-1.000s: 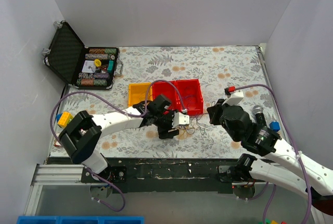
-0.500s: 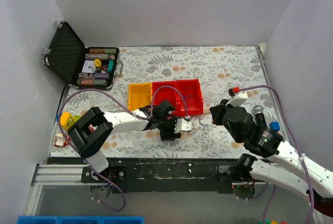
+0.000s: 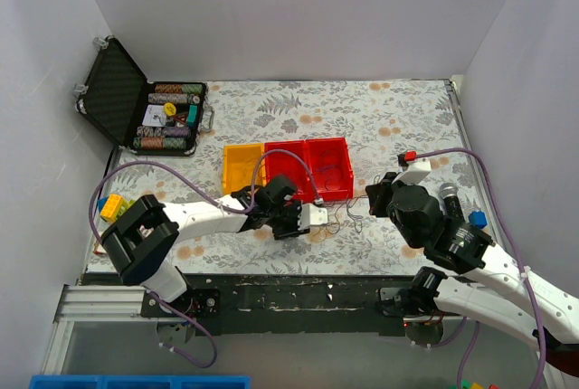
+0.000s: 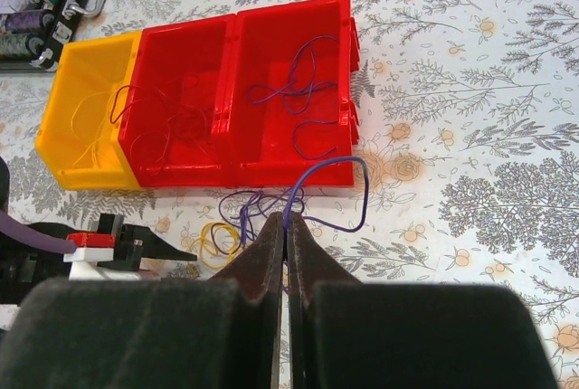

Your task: Untangle the cables

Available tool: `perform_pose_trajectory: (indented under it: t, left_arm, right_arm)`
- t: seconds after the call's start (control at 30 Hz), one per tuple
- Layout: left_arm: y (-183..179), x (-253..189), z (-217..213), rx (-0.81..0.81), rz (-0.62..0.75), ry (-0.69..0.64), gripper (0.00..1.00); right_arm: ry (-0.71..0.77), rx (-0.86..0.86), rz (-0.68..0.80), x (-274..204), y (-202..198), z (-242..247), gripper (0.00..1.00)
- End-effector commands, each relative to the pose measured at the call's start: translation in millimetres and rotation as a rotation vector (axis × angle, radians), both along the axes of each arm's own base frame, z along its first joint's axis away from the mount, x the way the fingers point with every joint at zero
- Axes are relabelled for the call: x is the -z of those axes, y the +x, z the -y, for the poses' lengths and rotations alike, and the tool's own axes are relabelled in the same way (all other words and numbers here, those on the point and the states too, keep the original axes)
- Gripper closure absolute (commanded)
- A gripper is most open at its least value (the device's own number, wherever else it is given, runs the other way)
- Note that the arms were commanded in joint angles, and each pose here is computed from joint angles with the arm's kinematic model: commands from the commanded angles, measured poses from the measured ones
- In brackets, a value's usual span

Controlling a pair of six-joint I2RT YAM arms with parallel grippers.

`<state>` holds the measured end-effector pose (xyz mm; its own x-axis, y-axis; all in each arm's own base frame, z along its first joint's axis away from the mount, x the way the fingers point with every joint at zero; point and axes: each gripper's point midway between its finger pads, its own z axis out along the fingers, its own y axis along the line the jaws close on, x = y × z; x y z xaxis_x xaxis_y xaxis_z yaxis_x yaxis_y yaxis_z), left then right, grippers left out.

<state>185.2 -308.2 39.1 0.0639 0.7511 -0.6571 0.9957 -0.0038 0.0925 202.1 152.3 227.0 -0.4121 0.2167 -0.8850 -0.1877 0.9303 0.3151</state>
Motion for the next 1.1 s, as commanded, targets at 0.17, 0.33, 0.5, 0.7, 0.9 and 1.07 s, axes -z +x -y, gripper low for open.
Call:
perform_pose_trajectory:
  t: [0.17,0.33,0.5,0.7,0.9,1.07]
  left_arm:
    - [20.9,5.5,8.4,-0.065,0.042,0.013,0.63]
    - [30.8,7.5,16.3,-0.093,0.049,0.017,0.60]
    - [25.1,8.2,10.5,-0.068,0.053,0.017,0.60]
    - [22.2,19.9,5.8,-0.048,0.051,0.043,0.61]
    - [30.6,18.7,18.8,-0.067,0.046,0.021,0.96]
    - [30.4,2.7,13.1,-0.085,0.071,0.007,1.00]
  right_arm:
    - [0.025,0.023,0.041,-18.8,3.9,3.1,0.99]
    - [0.026,0.023,0.033,-14.3,2.5,3.8,0.99]
    - [0.026,0.026,0.030,-13.1,2.1,4.6,0.99]
    - [0.024,0.023,0.028,-11.9,3.0,2.5,0.99]
    - [0.032,0.021,0.024,-12.2,2.5,1.6,0.99]
    - [0.029,0.024,0.037,-19.9,4.0,1.8,0.99]
